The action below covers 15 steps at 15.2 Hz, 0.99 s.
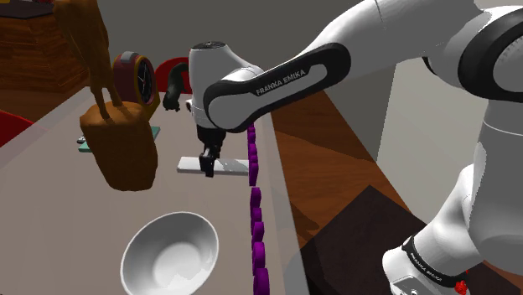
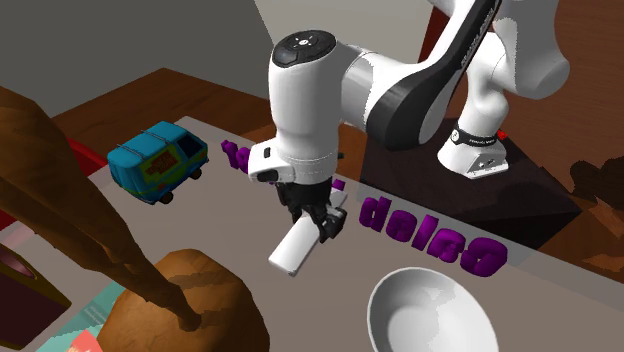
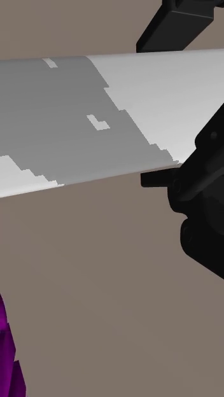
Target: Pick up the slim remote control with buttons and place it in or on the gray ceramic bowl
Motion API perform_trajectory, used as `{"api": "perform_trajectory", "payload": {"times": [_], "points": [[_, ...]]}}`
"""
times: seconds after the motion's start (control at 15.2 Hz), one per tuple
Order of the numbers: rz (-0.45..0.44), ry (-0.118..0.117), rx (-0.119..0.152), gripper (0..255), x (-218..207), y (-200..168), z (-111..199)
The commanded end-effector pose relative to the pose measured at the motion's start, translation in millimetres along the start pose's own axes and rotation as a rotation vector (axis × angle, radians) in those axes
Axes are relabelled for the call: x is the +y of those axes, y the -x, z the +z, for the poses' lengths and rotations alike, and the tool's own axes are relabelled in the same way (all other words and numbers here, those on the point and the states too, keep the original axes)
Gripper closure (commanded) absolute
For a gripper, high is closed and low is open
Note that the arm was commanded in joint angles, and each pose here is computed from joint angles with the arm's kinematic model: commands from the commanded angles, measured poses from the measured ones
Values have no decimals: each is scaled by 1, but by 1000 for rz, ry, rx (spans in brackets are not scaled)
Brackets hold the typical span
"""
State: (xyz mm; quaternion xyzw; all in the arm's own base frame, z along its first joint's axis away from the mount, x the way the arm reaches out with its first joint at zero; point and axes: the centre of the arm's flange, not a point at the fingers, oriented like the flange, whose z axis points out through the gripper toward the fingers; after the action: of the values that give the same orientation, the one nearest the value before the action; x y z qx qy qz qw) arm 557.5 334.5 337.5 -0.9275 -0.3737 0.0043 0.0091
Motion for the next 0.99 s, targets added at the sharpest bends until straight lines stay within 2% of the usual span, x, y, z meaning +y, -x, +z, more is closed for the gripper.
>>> {"api": "perform_trajectory", "payload": {"times": [0.0,0.79,0.92], "points": [[0,0,0,255,1,-1,-10],[0,0,0,255,0,-1,-70],[0,0,0,255,-27,-2,-69]]}}
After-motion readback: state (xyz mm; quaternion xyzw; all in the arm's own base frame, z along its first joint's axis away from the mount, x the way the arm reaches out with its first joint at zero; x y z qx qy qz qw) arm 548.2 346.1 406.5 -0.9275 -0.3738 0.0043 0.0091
